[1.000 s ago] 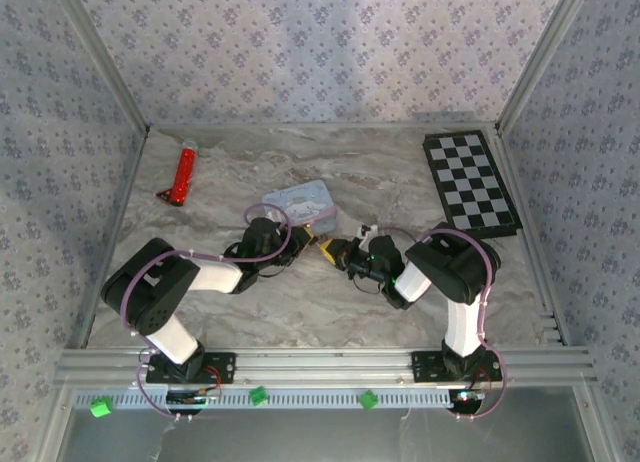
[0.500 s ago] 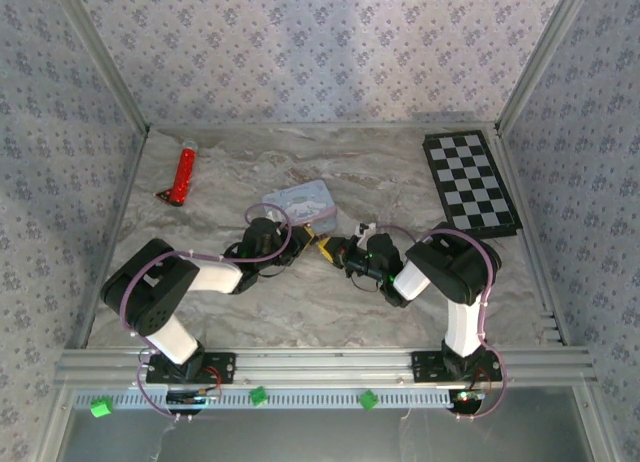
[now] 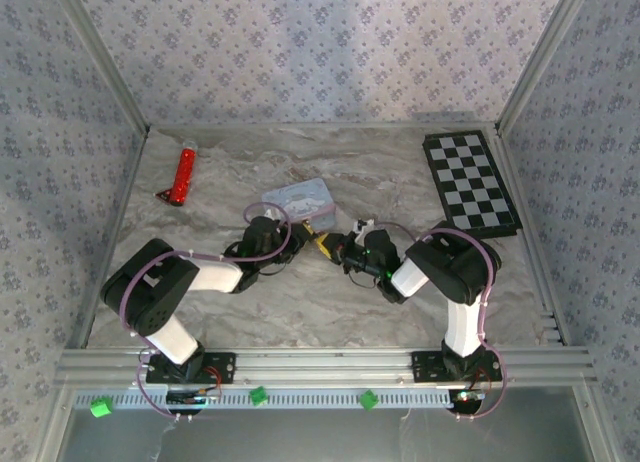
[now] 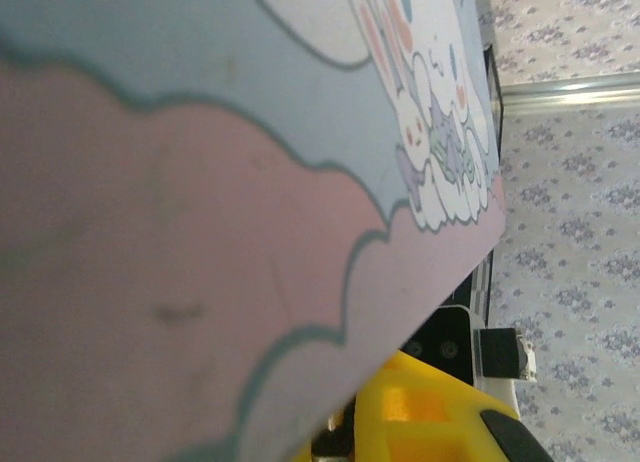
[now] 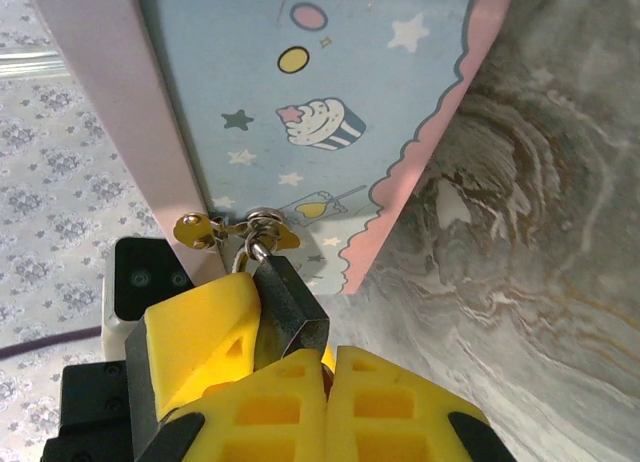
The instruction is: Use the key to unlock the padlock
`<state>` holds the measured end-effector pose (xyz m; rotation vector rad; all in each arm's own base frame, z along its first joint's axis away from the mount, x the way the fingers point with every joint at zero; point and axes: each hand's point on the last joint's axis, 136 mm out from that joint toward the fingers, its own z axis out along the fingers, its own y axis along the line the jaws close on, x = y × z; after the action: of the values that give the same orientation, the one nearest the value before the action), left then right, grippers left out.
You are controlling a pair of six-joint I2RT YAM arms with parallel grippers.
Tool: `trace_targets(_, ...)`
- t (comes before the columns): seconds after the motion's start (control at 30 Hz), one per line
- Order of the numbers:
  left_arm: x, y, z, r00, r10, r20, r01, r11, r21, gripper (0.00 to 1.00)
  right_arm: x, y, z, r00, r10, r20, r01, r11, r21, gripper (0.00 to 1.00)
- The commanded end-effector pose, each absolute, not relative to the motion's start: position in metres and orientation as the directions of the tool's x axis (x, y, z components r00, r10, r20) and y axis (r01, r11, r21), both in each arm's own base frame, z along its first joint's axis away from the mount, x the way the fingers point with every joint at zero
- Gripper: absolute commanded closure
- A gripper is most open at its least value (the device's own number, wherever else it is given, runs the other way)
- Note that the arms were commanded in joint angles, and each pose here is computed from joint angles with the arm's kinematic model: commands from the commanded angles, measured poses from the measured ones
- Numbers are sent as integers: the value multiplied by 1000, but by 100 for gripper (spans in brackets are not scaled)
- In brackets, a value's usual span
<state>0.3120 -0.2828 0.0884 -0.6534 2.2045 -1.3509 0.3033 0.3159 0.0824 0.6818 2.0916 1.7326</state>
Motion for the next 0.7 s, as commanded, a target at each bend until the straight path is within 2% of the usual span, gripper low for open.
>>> trace_targets(0.0,280,-327,116,-888,-443,-124,-43,348,-936,95,317,337,144,-843,537,-19,-16,11,1000,100)
trace_targets(0.17,277,-325,115,-889,-439,-132,-41,364,-931,95,320,326,142,-830,556,-43,-31,31,999,100)
trace_targets(0.33,279,-315,108,-877,-454,-156,-62,430,-901,95,316,317,127,-830,555,-46,-12,66,998,100)
trace_targets(0.43,282,-306,104,-869,-467,-165,-87,473,-877,96,307,316,125,-842,529,-106,-59,106,993,90)
trace_targets(0.67,290,-286,101,-845,-502,-185,-127,524,-842,96,283,299,82,-860,494,-128,-22,216,976,74)
